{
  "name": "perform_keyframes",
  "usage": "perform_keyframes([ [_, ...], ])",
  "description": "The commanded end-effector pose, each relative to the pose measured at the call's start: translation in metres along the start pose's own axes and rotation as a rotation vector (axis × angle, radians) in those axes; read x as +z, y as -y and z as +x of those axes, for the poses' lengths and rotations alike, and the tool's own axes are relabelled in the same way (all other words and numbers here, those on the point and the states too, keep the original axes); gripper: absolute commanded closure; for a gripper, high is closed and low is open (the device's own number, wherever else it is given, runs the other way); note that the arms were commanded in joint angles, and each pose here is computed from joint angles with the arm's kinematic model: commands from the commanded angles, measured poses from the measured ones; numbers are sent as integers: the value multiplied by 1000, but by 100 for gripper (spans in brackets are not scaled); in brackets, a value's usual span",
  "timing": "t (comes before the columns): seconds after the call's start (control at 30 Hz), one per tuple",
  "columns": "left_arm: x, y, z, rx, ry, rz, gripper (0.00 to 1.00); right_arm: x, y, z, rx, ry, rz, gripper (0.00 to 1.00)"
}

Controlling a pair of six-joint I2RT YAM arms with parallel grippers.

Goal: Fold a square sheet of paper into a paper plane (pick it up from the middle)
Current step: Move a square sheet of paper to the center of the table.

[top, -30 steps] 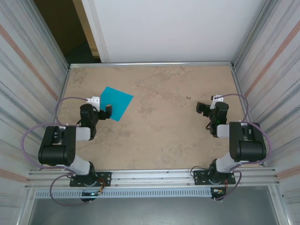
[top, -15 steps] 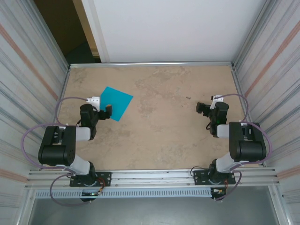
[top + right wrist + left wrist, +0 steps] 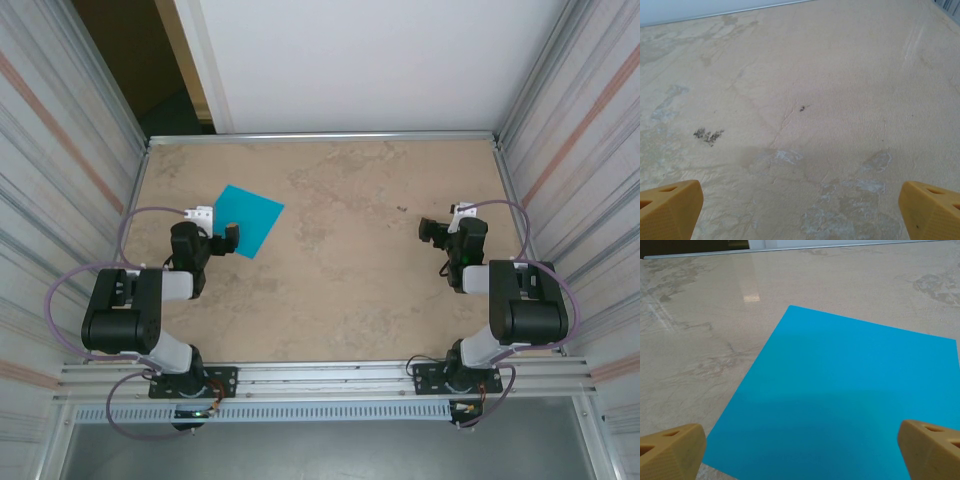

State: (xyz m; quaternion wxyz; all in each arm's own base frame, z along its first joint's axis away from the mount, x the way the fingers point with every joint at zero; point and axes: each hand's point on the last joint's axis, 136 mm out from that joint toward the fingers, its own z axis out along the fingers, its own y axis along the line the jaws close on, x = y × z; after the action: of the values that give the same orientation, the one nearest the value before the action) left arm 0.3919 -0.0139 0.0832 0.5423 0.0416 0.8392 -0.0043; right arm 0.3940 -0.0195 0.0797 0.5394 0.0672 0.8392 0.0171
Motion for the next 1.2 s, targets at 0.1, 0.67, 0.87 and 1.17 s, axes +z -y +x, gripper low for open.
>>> perform_keyframes([
  [0.1,-7,-6,-17,7,56,-38,1,-4,-4,-9,-31,20,-5,1],
  [0.67,-11,24,-69,-481,-291,124,1,-29,-73,-78,186,-220,-22,1],
  [0.87,28,35,-58,-595,-407,208,1,-20,-119,-63,287,-334,-114,1],
  [1.17,59,26,-19,-665,-595,184,3,-10,-158,-42,300,-444,-183,1],
])
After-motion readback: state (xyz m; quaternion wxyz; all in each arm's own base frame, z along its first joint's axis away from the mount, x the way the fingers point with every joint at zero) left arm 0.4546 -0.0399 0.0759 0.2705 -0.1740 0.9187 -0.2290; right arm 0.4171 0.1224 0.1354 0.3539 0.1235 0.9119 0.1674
